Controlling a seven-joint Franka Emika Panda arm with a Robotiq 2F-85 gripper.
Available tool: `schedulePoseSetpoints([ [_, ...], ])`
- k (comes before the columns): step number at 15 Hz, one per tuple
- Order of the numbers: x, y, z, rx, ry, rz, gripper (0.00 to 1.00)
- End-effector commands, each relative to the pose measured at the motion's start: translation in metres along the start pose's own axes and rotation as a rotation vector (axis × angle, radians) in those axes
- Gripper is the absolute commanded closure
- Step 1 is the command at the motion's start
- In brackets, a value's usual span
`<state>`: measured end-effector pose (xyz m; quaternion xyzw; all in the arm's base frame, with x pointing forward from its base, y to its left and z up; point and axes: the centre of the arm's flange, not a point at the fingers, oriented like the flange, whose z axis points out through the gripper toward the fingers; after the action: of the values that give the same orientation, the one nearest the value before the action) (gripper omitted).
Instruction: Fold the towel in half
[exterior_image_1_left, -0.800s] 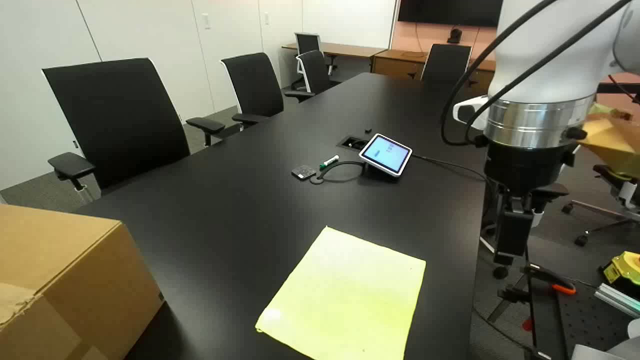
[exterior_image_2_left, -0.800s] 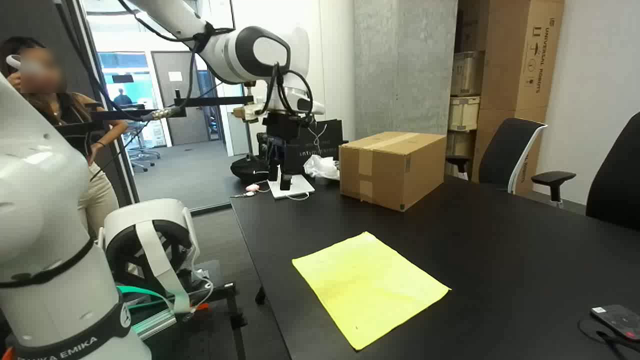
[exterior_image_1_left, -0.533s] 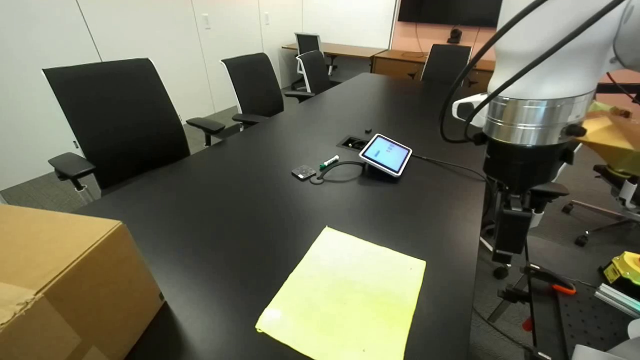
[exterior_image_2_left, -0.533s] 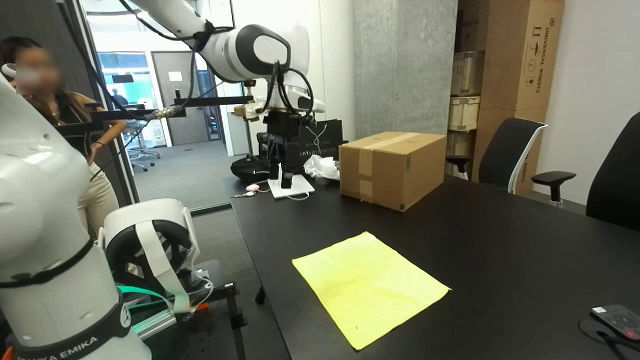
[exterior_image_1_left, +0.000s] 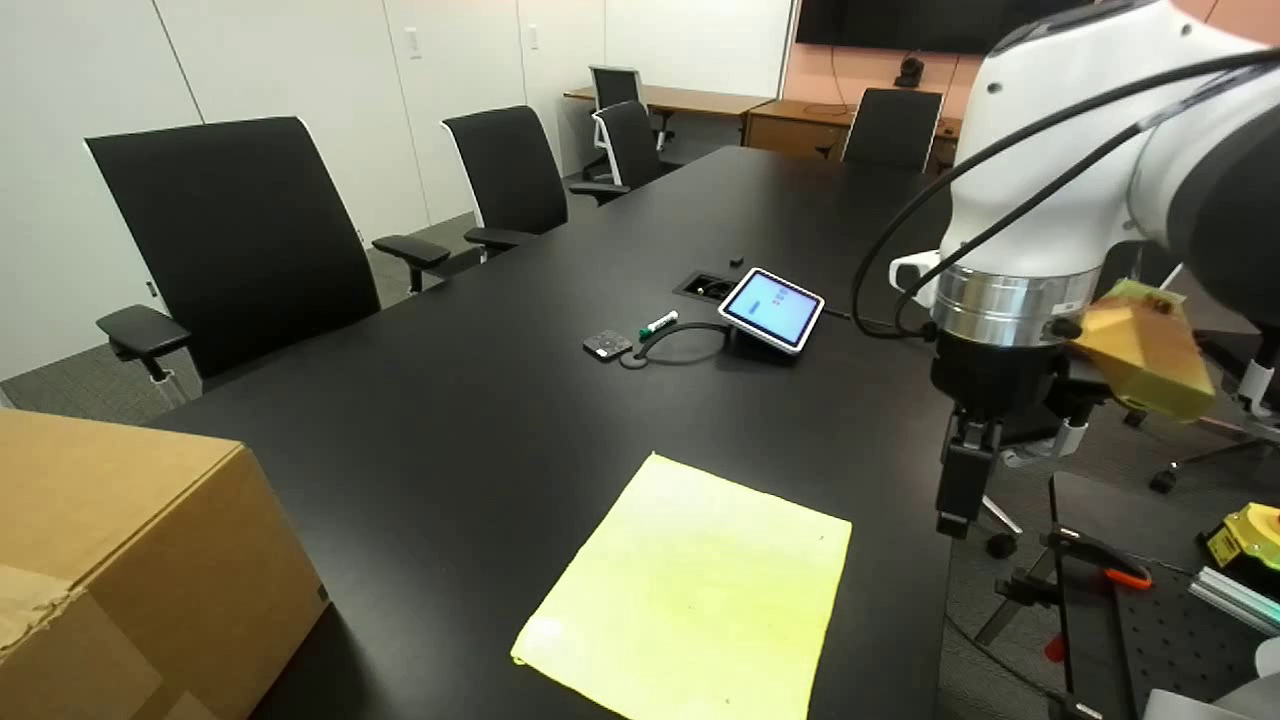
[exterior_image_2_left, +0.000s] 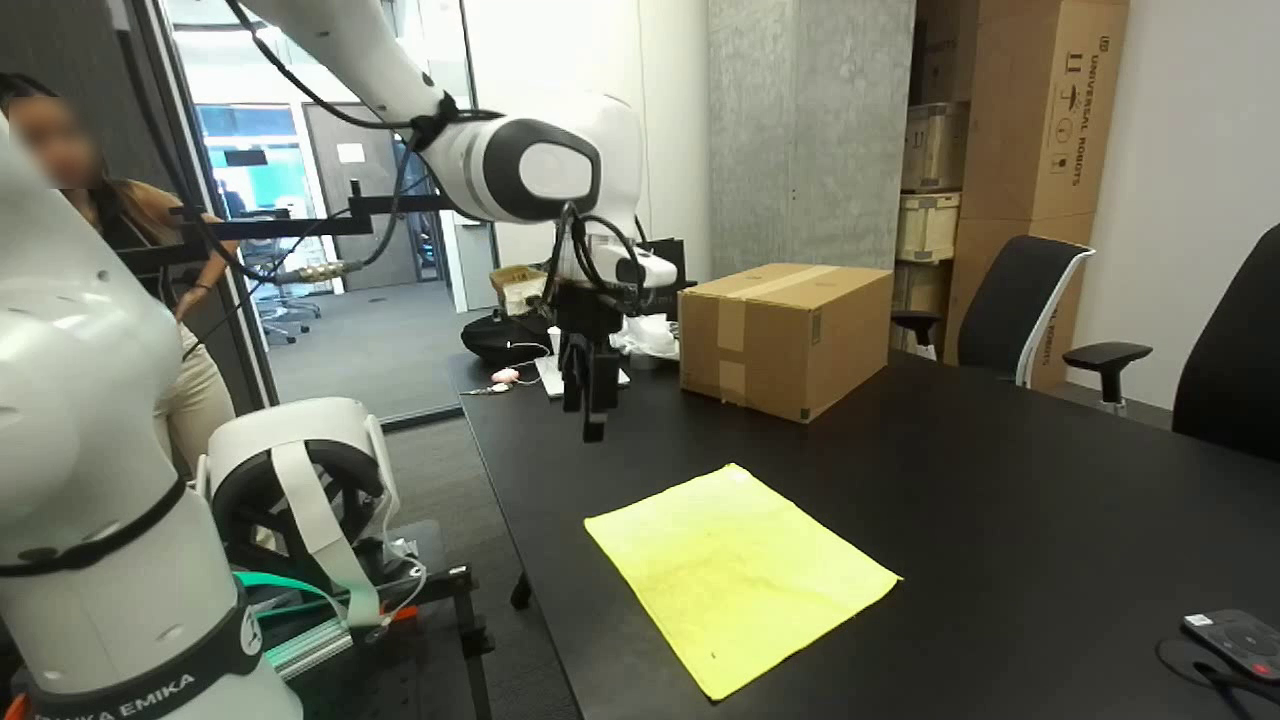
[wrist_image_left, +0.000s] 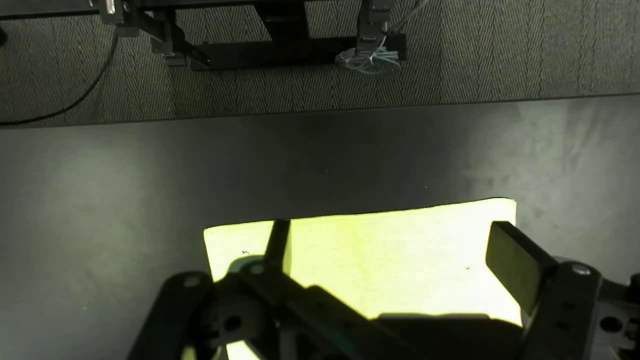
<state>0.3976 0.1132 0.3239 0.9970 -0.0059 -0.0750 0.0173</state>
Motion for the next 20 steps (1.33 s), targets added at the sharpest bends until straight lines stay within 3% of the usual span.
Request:
schedulePoseSetpoints([
  [1,0.015,0.025,0.05,0.024,0.045,0.033,0.0],
  [14,0.045,0.092,0.191,0.158,0.115,0.113,0.0],
  [20,0.054,0.116,0.224,0.207,0.171,0.098,0.0],
])
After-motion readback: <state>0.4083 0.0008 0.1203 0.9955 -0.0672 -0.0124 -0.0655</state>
